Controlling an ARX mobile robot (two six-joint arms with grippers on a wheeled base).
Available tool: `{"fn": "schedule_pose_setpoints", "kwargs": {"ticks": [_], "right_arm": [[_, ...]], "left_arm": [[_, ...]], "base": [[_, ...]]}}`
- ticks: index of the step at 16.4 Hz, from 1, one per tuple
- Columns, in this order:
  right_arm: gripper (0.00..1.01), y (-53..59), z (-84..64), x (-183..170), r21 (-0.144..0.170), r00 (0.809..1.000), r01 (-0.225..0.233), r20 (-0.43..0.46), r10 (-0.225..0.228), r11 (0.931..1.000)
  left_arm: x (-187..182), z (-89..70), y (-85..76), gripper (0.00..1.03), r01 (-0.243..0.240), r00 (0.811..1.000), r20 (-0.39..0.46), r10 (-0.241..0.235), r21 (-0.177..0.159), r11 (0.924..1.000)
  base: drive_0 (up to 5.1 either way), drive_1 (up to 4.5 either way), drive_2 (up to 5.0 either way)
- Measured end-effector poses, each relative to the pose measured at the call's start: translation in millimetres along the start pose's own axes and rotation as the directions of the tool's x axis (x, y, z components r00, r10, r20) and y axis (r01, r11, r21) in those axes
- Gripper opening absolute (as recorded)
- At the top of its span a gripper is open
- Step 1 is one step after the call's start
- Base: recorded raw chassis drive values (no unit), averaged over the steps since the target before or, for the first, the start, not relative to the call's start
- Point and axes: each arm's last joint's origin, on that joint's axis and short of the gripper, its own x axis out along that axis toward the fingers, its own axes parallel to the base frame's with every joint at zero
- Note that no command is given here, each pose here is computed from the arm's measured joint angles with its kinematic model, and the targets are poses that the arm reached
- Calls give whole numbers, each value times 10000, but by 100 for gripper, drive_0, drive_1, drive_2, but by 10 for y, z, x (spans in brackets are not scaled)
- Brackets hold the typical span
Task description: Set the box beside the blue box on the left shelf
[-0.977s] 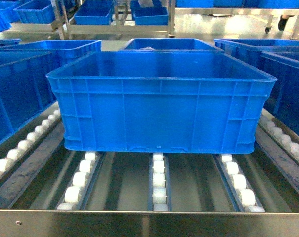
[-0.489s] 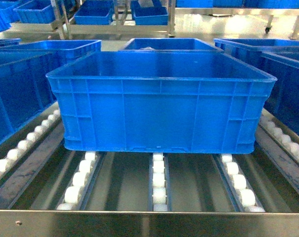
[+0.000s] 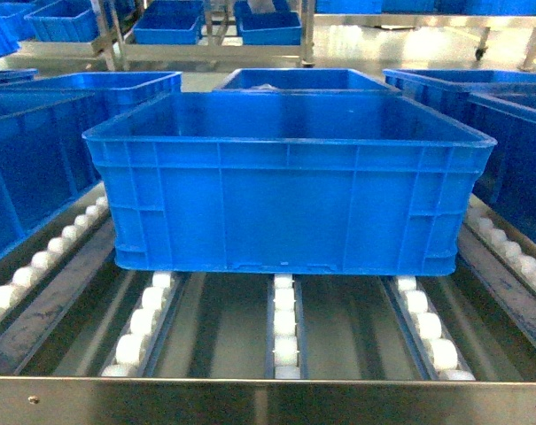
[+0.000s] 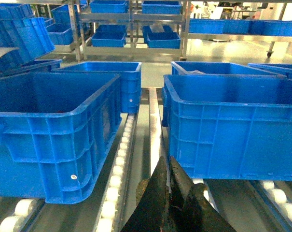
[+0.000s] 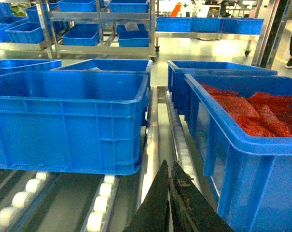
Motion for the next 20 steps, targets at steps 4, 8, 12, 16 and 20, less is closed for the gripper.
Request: {"fn": "schedule_pose_setpoints", "kwargs": {"ticks": [4,8,12,16,20], "right_arm": [[2,0,-18,-57,4,9999,1,-141,-1,10000],[2,0,-44,-148,4,9998,-18,-191,18,10000],[14,0,-36,-148,-15,9999,-19,-111,18,10000],[86,0,-36,-148,-15,9999,-19,-115,18,10000],[98,0,-37,-148,-15,9999,-19,-118,18,10000]], "left_arm": [[-49,-6,0,2,0,10000,-27,0,0,10000],[-156,-47,0,2,-11,9997,-233,11,4,10000],[-156,-44,0,14,0,9998,-198,0,-4,10000],[-156,-44,0,85,0,9998,-202,0,-4,10000],[-156,-43,0,98,0,9998,-198,0,-4,10000]], "base": [[0,0,0],[0,0,0],[0,0,0],[0,0,0],[0,0,0]]}}
